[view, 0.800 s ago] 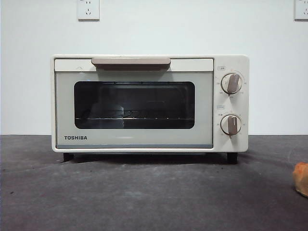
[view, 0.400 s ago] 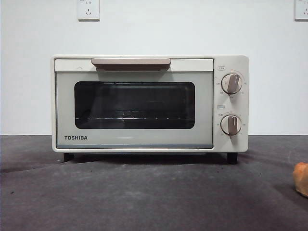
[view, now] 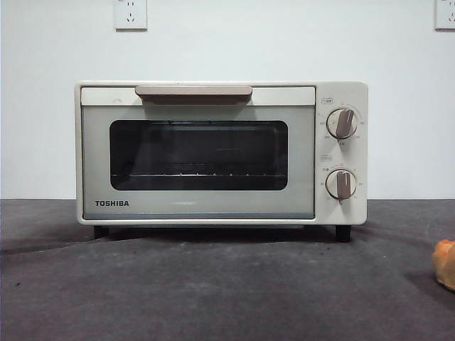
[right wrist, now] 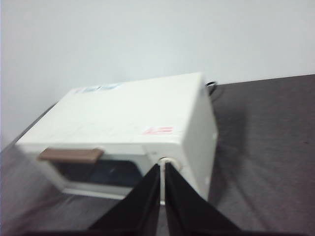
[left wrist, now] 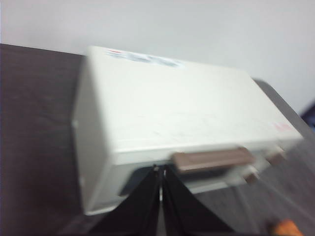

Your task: The left arm flap open the oven, the right arm pick bread and place it into oven, the left arm flap close the oven

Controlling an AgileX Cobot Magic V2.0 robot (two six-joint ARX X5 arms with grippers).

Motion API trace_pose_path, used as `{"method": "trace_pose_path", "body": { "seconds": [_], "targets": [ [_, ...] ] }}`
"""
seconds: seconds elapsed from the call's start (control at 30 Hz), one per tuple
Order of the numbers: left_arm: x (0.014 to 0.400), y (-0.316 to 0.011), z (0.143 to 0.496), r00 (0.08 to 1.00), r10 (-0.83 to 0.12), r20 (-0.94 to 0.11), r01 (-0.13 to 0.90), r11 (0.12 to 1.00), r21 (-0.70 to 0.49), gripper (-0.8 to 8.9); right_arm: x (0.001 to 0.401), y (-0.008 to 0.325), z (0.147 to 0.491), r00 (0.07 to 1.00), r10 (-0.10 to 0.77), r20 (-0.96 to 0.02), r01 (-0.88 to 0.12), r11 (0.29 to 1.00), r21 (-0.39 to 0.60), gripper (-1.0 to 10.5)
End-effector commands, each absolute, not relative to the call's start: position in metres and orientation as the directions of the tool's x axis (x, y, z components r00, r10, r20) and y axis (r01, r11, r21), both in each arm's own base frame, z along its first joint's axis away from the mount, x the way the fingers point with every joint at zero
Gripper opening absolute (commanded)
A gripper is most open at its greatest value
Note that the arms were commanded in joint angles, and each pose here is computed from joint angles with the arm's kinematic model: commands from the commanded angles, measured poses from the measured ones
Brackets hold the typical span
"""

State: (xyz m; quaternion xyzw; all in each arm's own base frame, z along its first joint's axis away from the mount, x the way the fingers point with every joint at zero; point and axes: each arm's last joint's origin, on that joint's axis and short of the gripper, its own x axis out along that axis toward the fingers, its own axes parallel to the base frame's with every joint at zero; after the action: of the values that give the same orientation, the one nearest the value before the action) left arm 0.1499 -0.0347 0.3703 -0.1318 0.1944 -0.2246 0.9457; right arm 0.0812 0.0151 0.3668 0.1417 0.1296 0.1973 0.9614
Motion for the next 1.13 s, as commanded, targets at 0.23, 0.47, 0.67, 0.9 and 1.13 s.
{"method": "trace_pose_path", "body": {
  "seconds": [0.23, 0.47, 0.67, 0.9, 1.13],
  "targets": [
    [0.146, -0.056, 0.402, 0.626, -0.687, -0.369, 0.638, 0.723, -0.264, 0.16, 0.092, 0.022, 0.386, 0.762, 0.572, -0.304, -0.509, 0.818, 0.267, 0.1],
    [0.14, -0.06, 0.403, 0.57, -0.737, -0.365, 0.699, 0.668, -0.257, 0.28, 0.09, 0.026, 0.383, 0.725, 0.602, -0.334, -0.55, 0.799, 0.244, 0.1],
    [0.14, -0.06, 0.401, 0.565, -0.735, -0.375, 0.696, 0.669, -0.263, 1.22, 0.09, 0.026, 0.383, 0.725, 0.601, -0.335, -0.549, 0.799, 0.245, 1.0],
    [0.14, -0.06, 0.401, 0.565, -0.735, -0.375, 0.696, 0.669, -0.263, 6.08, 0.089, 0.026, 0.381, 0.727, 0.594, -0.346, -0.53, 0.805, 0.267, 4.9],
    [0.14, -0.06, 0.401, 0.563, -0.734, -0.38, 0.688, 0.671, -0.277, 5.97, 0.087, 0.026, 0.372, 0.683, 0.591, -0.43, -0.499, 0.807, 0.316, 4.9]
  ]
}}
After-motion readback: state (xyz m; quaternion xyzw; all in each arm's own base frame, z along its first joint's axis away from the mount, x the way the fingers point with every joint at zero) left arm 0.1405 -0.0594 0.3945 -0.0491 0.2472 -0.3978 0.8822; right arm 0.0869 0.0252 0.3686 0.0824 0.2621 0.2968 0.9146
